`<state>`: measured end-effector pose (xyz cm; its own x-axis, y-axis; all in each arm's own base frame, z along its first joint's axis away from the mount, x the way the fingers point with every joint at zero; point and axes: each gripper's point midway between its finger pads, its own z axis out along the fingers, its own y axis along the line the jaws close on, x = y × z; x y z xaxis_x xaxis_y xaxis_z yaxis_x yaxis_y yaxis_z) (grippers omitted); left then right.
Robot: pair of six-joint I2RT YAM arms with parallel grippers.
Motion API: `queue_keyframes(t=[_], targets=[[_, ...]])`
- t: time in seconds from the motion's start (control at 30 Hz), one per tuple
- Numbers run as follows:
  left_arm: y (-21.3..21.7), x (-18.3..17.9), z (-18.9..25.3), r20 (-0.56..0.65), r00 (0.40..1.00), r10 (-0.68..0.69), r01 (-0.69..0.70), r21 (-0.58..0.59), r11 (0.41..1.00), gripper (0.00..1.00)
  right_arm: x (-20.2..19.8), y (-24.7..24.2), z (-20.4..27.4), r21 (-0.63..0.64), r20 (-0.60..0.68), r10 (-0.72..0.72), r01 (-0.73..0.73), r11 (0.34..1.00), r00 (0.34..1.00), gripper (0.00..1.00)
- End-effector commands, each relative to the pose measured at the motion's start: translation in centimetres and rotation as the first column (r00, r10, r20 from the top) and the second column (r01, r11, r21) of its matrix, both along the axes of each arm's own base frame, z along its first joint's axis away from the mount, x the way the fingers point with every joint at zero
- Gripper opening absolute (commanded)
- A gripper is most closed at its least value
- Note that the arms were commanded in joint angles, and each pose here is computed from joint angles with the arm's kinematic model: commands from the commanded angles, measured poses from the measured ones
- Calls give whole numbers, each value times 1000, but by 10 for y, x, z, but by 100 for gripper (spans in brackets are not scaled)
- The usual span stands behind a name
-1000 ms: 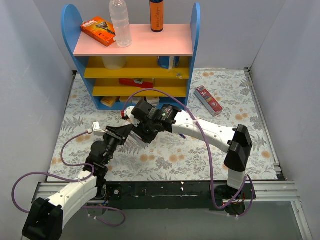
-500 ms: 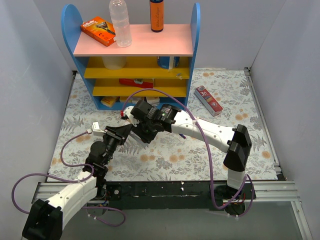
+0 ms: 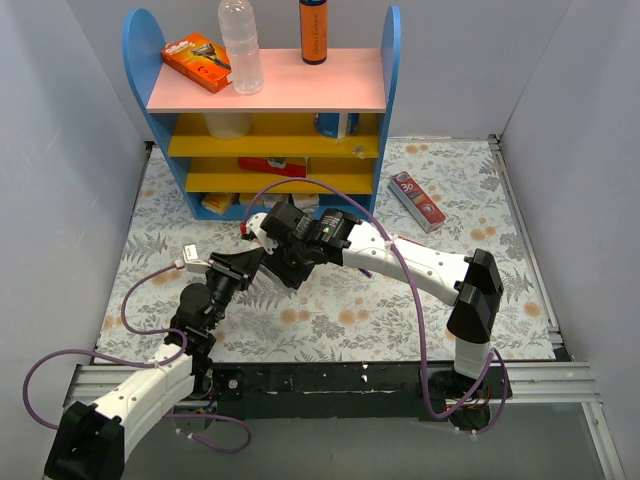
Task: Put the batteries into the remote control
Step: Load the battery cover into the remote control.
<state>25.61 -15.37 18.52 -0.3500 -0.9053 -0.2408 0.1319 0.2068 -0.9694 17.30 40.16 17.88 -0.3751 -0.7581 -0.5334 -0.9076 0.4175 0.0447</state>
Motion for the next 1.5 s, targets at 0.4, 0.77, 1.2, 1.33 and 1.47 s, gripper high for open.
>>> queue_keyframes(t=[0.4,0.77,1.2,1.33,1.47], targets=[[1,-15,-47,-92,995,-26,26,1,1000,0,6,9,30,91,61,-14,8,996,998,66],[-1,-19,-30,-45,998,-50,49,-16,999,0,-4,-1,80,402,57,-48,21,915,997,80],[-2,-23,10,40,997,-64,67,-73,995,0,-14,-28,91,779,-131,-19,114,617,991,85],[-6,-28,11,45,994,-96,99,-76,992,0,-23,-23,86,806,-172,43,116,580,984,85],[-7,-29,15,52,993,-103,107,-90,990,0,-27,-19,77,808,-207,71,130,575,976,84]])
